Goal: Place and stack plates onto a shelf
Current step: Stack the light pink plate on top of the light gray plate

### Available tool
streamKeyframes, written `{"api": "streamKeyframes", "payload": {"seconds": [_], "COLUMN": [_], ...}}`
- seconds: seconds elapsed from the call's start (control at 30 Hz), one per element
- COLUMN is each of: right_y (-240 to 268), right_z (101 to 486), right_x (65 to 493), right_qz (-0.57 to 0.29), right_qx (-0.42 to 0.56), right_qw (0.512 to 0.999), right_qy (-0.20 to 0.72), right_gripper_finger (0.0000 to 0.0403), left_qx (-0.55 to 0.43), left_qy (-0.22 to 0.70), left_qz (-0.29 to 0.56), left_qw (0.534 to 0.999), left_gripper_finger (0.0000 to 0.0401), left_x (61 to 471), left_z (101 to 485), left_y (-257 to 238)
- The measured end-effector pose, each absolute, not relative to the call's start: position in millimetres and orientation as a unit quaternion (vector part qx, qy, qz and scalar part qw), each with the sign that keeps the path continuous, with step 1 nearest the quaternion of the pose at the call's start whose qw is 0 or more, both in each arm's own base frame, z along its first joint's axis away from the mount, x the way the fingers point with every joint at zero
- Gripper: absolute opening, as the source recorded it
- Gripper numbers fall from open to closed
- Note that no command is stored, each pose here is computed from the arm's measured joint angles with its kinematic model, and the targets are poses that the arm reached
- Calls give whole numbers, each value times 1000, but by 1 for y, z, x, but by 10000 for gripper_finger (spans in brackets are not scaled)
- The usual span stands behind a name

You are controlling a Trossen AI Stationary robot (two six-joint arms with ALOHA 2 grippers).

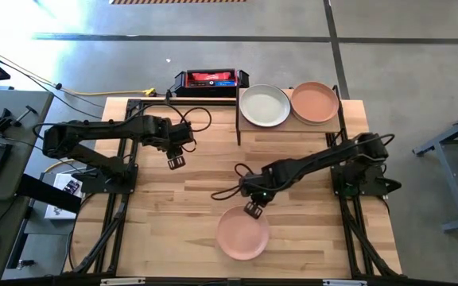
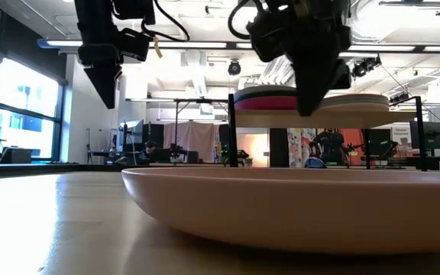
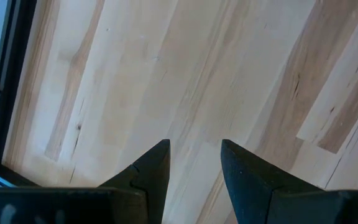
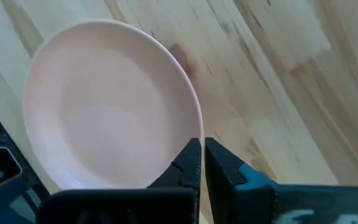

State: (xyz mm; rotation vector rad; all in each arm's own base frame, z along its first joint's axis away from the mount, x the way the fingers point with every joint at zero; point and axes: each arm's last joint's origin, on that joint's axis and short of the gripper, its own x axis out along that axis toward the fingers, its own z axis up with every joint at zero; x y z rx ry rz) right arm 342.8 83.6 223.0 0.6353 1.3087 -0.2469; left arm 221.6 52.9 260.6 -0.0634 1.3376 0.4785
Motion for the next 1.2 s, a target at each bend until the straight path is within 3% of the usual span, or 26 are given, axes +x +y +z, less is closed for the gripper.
{"api": "streamKeyframes", "payload": {"seconds": [0.27,0.67,1.2], "right_y": [84,91,110], "right_z": [223,216,166], "right_x": [347,348,357], "right_qz": [-107,-141,-146], "right_qx": [294,293,270], "right_qw": [750,748,713], "right_qy": [582,579,631], "right_gripper_finger": [10,135,144], "left_qx": [-29,-29,-29], "left_qy": [614,614,614], "left_qz": [219,219,219], "left_qw": [758,758,758], "left_gripper_finger": [131,131,131], "left_x": [222,222,222], "left_z": [261,261,261], "left_y": [53,53,53]}}
